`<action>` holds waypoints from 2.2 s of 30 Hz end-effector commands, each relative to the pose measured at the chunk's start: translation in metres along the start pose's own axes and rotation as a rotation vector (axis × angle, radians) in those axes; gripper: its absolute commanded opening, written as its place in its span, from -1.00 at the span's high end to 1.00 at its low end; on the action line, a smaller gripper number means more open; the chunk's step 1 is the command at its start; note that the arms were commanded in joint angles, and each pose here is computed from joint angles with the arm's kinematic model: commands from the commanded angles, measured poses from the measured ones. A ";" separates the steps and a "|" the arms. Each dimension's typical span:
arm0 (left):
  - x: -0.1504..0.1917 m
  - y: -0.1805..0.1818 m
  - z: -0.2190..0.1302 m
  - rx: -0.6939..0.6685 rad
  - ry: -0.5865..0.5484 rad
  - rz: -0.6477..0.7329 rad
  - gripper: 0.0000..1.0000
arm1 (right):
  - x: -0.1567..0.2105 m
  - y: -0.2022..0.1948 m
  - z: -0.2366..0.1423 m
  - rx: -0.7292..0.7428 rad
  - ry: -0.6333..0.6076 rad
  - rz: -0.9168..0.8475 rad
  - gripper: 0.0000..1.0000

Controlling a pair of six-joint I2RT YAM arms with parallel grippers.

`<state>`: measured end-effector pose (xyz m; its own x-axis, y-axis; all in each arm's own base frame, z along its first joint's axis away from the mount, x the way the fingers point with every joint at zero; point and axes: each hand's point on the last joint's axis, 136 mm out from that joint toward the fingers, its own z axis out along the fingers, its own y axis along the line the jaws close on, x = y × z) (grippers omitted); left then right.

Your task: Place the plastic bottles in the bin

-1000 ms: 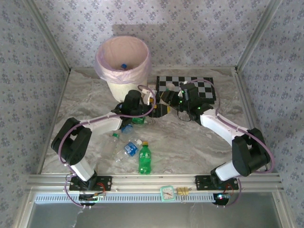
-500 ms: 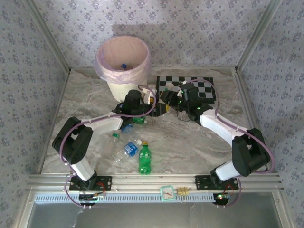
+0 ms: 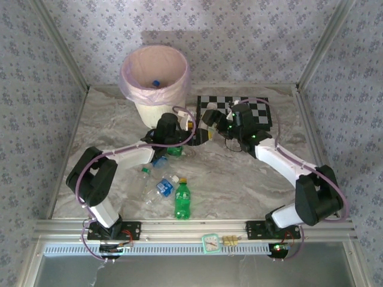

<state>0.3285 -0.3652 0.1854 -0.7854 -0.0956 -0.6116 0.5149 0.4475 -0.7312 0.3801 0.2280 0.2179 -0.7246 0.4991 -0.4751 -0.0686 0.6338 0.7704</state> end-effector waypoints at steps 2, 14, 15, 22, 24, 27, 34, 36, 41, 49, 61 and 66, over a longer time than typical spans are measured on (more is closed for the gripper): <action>-0.018 -0.001 -0.006 -0.011 -0.044 0.038 0.01 | -0.017 -0.010 -0.028 0.050 -0.069 -0.026 -0.78; -0.107 -0.062 -0.034 -0.001 -0.200 0.316 0.01 | -0.026 -0.043 -0.057 0.123 -0.152 -0.055 -1.00; -0.115 -0.070 -0.038 0.001 -0.211 0.348 0.01 | -0.024 -0.044 -0.056 0.121 -0.146 -0.058 -1.00; -0.171 -0.104 -0.074 -0.069 -0.308 0.534 0.00 | -0.012 -0.057 -0.046 0.140 -0.118 -0.031 -1.00; -0.184 -0.110 -0.085 -0.105 -0.336 0.582 0.00 | -0.010 -0.058 -0.043 0.142 -0.107 -0.030 -1.00; -0.201 -0.112 -0.103 -0.170 -0.376 0.638 -0.01 | -0.007 -0.057 -0.039 0.143 -0.086 -0.043 -1.00; -0.238 -0.076 -0.149 -0.427 -0.426 0.648 -0.01 | -0.005 -0.054 -0.035 0.151 -0.068 -0.069 -1.00; -0.244 -0.059 -0.161 -0.490 -0.429 0.619 -0.01 | -0.005 -0.052 -0.034 0.146 -0.061 -0.074 -1.00; -0.256 -0.018 -0.188 -0.625 -0.441 0.532 -0.01 | -0.003 -0.050 -0.031 0.143 -0.047 -0.076 -1.00; -0.256 0.030 -0.191 -0.717 -0.369 0.438 -0.05 | -0.001 -0.049 -0.028 0.142 -0.042 -0.073 -1.00; -0.254 0.065 -0.167 -0.752 -0.266 0.370 -0.17 | 0.001 -0.046 -0.026 0.152 -0.035 -0.073 -1.00; -0.256 0.066 -0.166 -0.751 -0.271 0.357 -0.39 | 0.002 -0.047 -0.026 0.157 -0.032 -0.074 -1.00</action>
<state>0.5056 -0.1673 0.3253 -0.4869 0.0188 -0.8733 0.2856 0.9483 -0.1388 0.3610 0.1808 0.1840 -0.7046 0.4720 -0.5299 0.0013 0.7476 0.6641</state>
